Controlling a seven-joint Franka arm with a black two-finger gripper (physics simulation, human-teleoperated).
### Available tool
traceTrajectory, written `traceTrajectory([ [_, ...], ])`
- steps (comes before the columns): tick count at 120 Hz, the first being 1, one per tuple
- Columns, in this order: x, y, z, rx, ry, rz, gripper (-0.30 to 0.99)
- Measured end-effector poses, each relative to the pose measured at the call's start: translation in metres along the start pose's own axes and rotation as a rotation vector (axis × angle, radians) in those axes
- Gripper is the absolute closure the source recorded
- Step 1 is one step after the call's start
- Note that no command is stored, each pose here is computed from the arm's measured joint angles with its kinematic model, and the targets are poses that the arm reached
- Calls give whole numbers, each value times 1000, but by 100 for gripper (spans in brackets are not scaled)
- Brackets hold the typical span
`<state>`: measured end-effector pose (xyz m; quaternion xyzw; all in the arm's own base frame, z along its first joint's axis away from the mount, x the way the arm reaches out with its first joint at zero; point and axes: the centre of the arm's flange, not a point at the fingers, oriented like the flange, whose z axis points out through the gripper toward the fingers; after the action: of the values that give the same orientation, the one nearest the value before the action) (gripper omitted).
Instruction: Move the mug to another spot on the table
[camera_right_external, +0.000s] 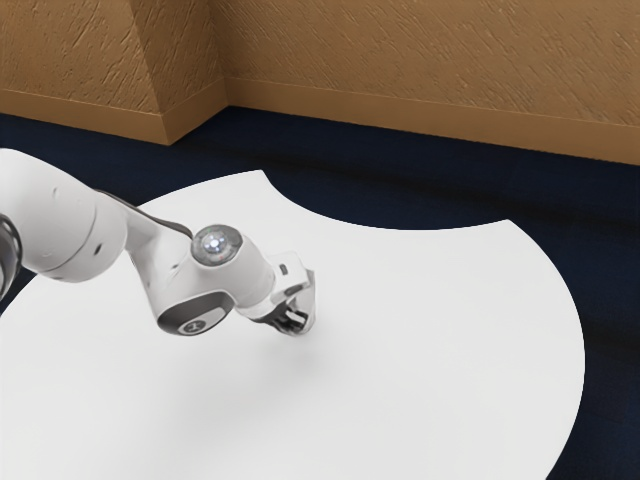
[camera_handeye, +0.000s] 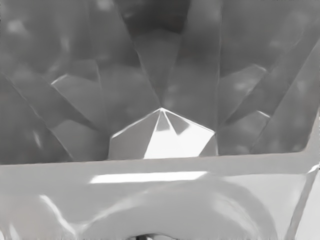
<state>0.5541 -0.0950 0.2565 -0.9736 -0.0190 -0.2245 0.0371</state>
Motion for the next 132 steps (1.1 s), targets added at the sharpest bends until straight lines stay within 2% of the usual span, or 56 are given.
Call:
traceTrajectory([
  [47, -3, -23, 6, 17, -10, -23, 68],
  [72, -9, -20, 8, 16, -19, -12, 34],
  [85, -13, -17, -2, 8, -18, -8, 22],
  [104, -4, -15, -31, 0, 16, -12, 12],
  [132, 29, -1, -117, -2, 104, -10, 6],
])
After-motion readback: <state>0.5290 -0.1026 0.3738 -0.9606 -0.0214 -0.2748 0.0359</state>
